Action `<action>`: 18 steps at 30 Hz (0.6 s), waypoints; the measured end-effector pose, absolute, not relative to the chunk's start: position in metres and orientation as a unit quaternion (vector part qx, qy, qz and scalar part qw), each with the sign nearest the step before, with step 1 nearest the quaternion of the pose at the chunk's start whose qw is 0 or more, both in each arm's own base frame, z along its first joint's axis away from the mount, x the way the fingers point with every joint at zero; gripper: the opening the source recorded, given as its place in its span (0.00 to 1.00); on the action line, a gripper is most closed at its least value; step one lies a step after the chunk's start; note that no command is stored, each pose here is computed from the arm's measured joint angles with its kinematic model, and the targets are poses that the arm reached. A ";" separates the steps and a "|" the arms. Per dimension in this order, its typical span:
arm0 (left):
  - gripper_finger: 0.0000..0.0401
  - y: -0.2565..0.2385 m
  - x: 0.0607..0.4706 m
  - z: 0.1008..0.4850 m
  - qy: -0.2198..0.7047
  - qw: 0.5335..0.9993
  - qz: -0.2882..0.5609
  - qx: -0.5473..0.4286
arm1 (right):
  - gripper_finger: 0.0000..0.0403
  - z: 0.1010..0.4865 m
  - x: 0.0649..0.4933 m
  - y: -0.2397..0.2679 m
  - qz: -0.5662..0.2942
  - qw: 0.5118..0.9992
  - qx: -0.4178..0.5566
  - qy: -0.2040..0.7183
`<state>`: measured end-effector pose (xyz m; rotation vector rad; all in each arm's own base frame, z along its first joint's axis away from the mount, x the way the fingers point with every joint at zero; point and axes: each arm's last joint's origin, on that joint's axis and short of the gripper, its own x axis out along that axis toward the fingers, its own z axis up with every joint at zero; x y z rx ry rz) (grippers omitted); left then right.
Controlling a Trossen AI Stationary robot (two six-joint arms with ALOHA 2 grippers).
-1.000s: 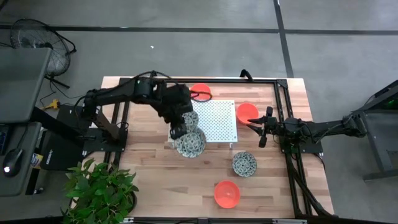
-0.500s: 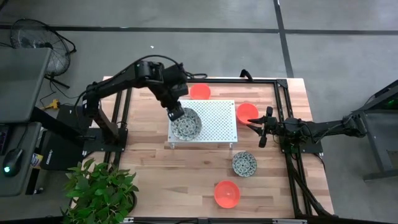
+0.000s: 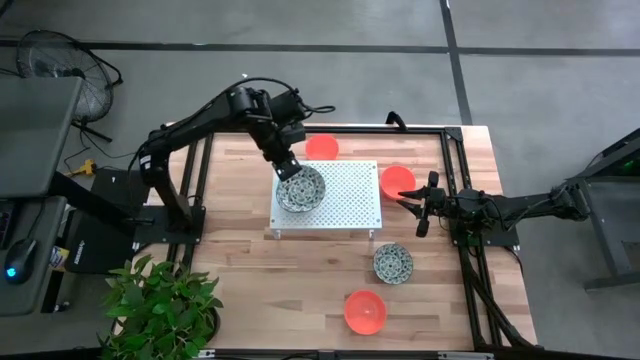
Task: Pick & Place Mini bowls
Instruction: Stack the left white patterned bowl on the white patterned bowl on the shelf
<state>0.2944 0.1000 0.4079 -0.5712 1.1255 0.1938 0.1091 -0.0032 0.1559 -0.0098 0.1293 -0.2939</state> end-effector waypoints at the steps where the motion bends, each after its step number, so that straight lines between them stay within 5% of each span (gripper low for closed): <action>1: 0.00 0.103 0.295 0.406 0.527 0.802 0.092 -0.265 | 0.23 0.156 0.109 -0.003 -0.146 0.987 -0.005 0.064; 18: 0.00 0.113 0.291 0.398 0.561 0.781 0.097 -0.257 | 0.23 0.156 0.109 -0.003 -0.146 0.987 -0.005 0.064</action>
